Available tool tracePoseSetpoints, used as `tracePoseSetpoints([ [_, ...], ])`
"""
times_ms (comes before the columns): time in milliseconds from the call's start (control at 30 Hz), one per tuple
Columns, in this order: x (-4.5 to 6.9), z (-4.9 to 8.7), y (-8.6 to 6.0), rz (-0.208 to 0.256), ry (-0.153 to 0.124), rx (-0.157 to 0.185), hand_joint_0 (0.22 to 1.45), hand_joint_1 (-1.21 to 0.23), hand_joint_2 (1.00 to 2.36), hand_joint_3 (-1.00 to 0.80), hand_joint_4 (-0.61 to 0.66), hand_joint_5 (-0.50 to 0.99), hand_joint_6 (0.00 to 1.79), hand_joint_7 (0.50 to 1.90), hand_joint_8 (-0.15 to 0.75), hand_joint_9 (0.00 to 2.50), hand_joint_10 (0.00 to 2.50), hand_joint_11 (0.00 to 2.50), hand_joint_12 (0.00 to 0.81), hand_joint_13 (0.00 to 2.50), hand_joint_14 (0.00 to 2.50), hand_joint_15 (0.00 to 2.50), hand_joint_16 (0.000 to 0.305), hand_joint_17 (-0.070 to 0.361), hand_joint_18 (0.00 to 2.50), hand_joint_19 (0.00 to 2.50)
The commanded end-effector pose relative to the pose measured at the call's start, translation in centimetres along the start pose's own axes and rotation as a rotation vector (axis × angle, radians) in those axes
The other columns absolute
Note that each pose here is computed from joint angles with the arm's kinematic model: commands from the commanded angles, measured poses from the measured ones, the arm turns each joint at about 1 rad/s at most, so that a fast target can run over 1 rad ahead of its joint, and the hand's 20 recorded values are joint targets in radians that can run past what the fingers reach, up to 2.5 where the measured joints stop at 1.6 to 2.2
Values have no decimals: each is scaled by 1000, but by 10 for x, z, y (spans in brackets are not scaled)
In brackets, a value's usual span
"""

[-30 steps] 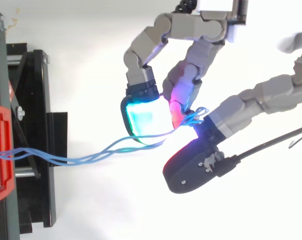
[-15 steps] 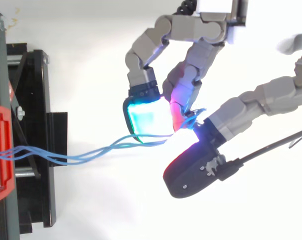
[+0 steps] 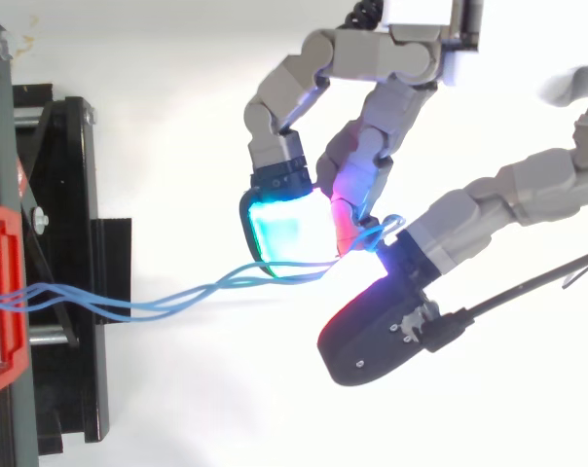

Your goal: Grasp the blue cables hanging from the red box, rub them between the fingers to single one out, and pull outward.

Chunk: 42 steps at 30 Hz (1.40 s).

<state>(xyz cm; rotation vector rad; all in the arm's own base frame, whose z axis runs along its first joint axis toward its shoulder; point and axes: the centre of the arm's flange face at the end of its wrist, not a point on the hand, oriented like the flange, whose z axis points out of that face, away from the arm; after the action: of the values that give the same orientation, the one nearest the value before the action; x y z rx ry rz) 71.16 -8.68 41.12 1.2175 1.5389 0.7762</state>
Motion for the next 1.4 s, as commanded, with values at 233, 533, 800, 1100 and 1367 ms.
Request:
tracePoseSetpoints([
  [233,0,0,0,0,0,0,493,-785,1000,-500,77,-149,850,1035,244,1213,22,766,353,833,27,631,51,114,699,681],
  [533,-1,0,0,2,-1,0,477,-774,1000,-500,84,-144,815,986,254,1213,23,764,358,834,27,632,52,117,695,685],
  [800,0,0,0,1,0,0,527,-740,1000,-500,58,-137,801,1023,244,1229,23,774,342,845,29,635,49,109,682,700],
  [1100,0,0,0,1,0,0,614,-798,1017,-243,23,-140,856,1134,237,1248,24,794,331,859,29,638,45,102,705,694],
  [1367,0,-1,0,21,3,9,740,-928,1021,-220,-161,-164,919,1216,222,1193,26,800,325,856,29,615,45,100,728,634],
])
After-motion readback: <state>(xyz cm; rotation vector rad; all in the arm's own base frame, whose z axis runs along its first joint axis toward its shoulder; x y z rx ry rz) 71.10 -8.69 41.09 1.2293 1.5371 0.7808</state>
